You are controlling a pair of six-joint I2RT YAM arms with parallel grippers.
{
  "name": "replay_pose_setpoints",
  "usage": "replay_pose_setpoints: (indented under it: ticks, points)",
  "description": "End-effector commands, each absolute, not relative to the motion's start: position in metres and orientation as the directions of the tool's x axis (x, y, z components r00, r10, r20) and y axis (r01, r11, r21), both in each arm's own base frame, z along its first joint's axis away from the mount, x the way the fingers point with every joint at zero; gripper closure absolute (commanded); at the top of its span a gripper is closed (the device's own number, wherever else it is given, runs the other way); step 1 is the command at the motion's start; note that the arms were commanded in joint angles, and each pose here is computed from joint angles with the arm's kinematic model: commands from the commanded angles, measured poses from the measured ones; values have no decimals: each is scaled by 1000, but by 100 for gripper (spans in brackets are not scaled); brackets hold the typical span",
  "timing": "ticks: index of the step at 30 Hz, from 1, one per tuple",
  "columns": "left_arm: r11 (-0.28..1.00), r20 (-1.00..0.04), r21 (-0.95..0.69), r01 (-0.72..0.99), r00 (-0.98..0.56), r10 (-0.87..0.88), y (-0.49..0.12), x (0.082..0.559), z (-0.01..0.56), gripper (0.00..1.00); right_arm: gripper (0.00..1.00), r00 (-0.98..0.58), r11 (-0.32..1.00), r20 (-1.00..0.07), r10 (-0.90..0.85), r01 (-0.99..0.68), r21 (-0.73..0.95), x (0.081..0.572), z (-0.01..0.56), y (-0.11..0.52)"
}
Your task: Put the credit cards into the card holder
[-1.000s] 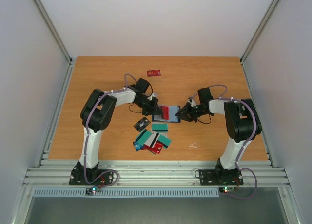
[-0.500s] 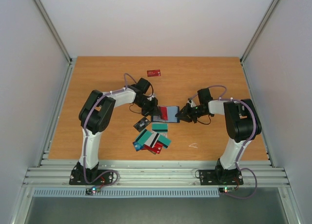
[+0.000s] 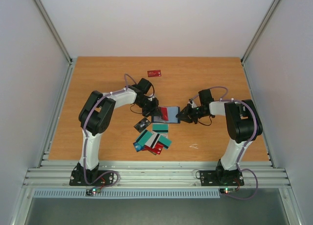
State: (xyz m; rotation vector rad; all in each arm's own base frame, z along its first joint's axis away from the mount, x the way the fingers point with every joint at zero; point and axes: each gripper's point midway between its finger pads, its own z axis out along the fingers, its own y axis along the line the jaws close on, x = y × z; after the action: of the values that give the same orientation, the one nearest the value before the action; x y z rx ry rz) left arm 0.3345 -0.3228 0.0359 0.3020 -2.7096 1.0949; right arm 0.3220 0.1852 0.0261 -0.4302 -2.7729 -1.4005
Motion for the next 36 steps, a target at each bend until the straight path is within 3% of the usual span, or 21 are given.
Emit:
replay_pose_setpoints:
  ticks: [1,16,36]
  points:
    - [770,335,-542,-336,-927,-168,-306,319,7,100,80,-952,585,163,259,289,758,315,12,181]
    - [720,408,-623,-304,-912,-32,-324,309,16,100,80,-952,578,150,267,283,765,324,14,182]
    - [704,349,-689,-172,-930,115,-334,313,10,100,80,-959,587,120,256,252,770,334,27,183]
